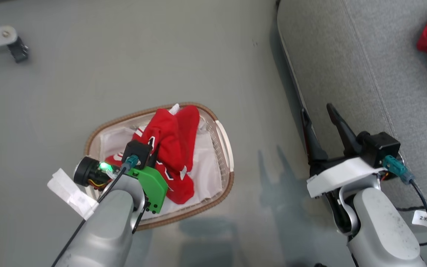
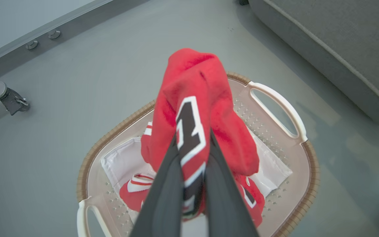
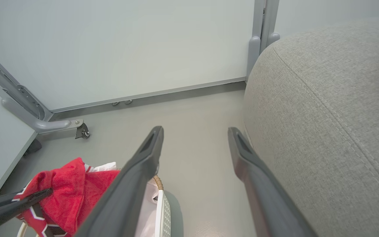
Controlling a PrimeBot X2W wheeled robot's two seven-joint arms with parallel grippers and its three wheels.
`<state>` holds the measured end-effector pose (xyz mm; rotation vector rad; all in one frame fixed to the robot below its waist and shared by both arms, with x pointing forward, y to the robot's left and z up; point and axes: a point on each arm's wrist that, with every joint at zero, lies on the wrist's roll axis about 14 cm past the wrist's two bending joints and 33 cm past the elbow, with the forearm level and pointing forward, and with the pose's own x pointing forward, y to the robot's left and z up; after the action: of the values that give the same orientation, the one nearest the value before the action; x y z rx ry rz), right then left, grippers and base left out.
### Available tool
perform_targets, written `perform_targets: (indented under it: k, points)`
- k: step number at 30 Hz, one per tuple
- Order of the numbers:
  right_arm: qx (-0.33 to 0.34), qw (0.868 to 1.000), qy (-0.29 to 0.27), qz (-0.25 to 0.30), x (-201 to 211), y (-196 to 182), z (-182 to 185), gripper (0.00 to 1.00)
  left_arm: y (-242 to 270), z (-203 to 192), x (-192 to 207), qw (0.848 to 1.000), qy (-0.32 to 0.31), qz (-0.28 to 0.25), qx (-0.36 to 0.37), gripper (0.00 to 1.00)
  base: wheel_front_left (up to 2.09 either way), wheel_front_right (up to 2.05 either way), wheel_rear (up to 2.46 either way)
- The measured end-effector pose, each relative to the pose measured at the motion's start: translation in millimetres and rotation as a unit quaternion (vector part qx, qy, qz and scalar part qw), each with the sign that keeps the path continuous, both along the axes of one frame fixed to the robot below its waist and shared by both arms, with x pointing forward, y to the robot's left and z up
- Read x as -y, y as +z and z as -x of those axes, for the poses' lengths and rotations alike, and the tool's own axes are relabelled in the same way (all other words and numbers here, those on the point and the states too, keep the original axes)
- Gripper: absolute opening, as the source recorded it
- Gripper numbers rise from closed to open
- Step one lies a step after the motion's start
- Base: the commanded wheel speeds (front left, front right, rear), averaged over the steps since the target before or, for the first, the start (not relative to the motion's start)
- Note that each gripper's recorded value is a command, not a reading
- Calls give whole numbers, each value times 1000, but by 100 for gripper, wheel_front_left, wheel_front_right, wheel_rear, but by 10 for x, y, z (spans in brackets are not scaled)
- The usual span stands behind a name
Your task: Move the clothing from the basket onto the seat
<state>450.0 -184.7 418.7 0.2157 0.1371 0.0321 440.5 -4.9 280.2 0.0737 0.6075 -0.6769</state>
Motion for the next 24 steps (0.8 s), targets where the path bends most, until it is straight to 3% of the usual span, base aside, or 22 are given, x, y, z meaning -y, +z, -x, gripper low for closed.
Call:
perform_targets:
  k: [10, 24]
  points:
    - [24, 999, 31, -12, -266, 258, 213, 100, 820, -10, -144, 993, 52, 49, 95, 0, 0, 0, 0]
    - [59, 996, 61, -10, -478, 564, 525, 100, 2028, -97, -245, 959, 95, 126, 235, 0, 0, 0, 0]
